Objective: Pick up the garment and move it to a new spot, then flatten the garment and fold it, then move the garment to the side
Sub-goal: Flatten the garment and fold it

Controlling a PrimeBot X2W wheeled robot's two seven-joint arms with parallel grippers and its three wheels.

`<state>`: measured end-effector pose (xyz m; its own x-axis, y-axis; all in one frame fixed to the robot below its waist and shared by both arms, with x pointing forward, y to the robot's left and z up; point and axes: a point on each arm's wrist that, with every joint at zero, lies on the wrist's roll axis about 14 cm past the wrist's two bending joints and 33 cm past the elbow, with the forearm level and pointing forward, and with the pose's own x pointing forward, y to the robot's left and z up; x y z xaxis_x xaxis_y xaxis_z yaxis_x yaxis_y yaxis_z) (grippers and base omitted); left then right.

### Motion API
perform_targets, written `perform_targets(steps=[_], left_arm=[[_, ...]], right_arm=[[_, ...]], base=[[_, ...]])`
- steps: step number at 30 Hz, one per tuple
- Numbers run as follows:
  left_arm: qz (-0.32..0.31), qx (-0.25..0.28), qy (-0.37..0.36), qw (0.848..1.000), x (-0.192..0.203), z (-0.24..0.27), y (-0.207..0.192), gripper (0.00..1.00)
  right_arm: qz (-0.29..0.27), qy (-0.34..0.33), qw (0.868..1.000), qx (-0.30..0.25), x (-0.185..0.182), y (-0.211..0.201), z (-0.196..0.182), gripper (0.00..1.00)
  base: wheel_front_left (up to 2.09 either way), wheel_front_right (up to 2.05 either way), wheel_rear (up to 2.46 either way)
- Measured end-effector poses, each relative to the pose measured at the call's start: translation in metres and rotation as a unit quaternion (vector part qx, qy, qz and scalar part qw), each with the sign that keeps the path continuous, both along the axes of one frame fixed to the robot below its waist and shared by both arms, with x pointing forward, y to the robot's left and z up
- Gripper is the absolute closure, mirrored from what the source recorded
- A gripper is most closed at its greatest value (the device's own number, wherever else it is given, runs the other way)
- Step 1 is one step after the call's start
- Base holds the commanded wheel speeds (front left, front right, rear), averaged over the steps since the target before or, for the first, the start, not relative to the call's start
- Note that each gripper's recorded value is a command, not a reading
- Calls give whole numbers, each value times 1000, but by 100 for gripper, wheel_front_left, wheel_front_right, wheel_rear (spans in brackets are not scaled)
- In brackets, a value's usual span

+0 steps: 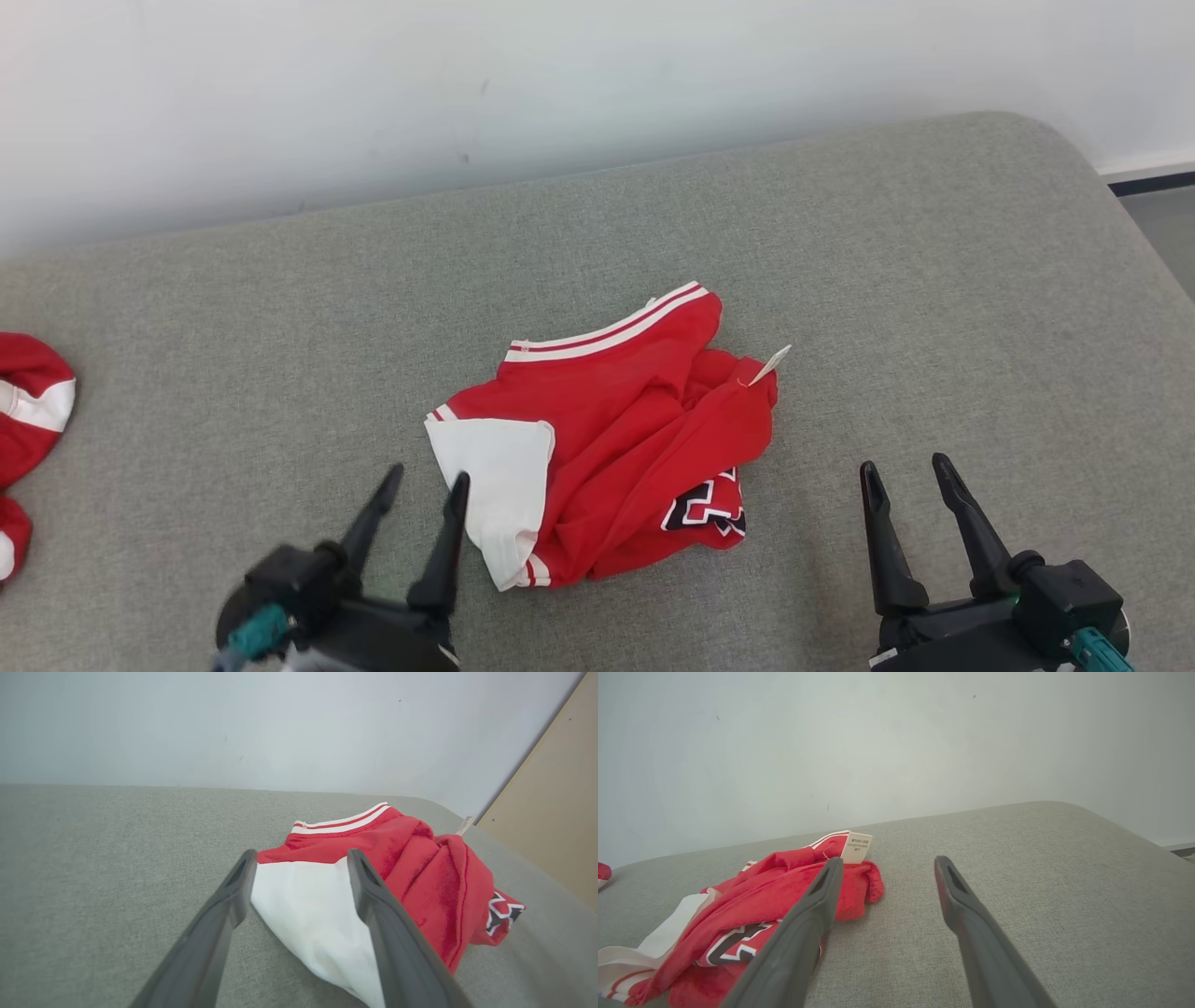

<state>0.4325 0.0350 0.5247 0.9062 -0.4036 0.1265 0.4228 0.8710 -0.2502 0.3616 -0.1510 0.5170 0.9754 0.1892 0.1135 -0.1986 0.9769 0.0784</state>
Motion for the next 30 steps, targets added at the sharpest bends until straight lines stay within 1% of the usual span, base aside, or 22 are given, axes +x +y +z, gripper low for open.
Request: perform_targets(steps=[2, 4, 5, 7, 9, 10, 13, 17, 20, 21, 23, 27, 28, 29, 30], left_arm=[[2, 28, -17, 999, 8, 5, 5, 0], [-2, 68, -25, 997, 21, 9, 6, 0], [-8, 98, -30, 995, 35, 13, 2, 0], [-12, 122, -37, 992, 49, 16, -2, 0], [-29, 152, -20, 988, 58, 5, -11, 0], [-33, 157, -10, 987, 62, -2, -14, 0], [-65, 195, 23, 978, 69, -25, -29, 0], [-89, 262, 45, 960, 77, -48, -38, 0], [-91, 295, 74, 948, 84, -66, -35, 0], [-91, 295, 74, 948, 84, -66, -35, 0], [-94, 316, 88, 940, 87, -75, -35, 0], [-109, 333, 110, 930, 88, -88, -38, 0], [-117, 335, 111, 928, 86, -89, -41, 71], [-124, 334, 114, 928, 84, -91, -42, 100], [-128, 330, 117, 928, 83, -92, -44, 100]], right_arm=[[0, 1, 1000, 0, 0, 0, 0, 0], [2, 3, 1000, 1, 1, 2, -2, 0], [6, 5, 1000, 1, 2, 4, -3, 0], [7, 4, 1000, 0, 4, 4, -3, 0], [6, 3, 1000, -1, 6, 4, -2, 0], [6, 5, 1000, -1, 6, 3, -4, 0], [1, 11, 1000, -3, 6, -1, -7, 0], [-6, 12, 1000, -6, 9, -5, -8, 0], [-8, 17, 1000, -7, 9, -7, -11, 0], [-8, 17, 1000, -7, 9, -7, -11, 0], [-10, 19, 1000, -7, 10, -8, -12, 0], [-15, 21, 1000, -7, 9, -11, -13, 0], [-17, 21, 1000, -6, 9, -11, -13, 0], [-17, 21, 1000, -6, 9, -11, -13, 0], [-19, 20, 1000, -5, 8, -12, -12, 0]], base=[[0, 0, 0], [0, 0, 0], [0, 0, 0], [0, 0, 0], [0, 0, 0], [0, 0, 0], [0, 0, 0], [0, 0, 0], [0, 0, 0], [0, 0, 0], [0, 0, 0], [0, 0, 0], [0, 0, 0], [0, 0, 0], [0, 0, 0]])
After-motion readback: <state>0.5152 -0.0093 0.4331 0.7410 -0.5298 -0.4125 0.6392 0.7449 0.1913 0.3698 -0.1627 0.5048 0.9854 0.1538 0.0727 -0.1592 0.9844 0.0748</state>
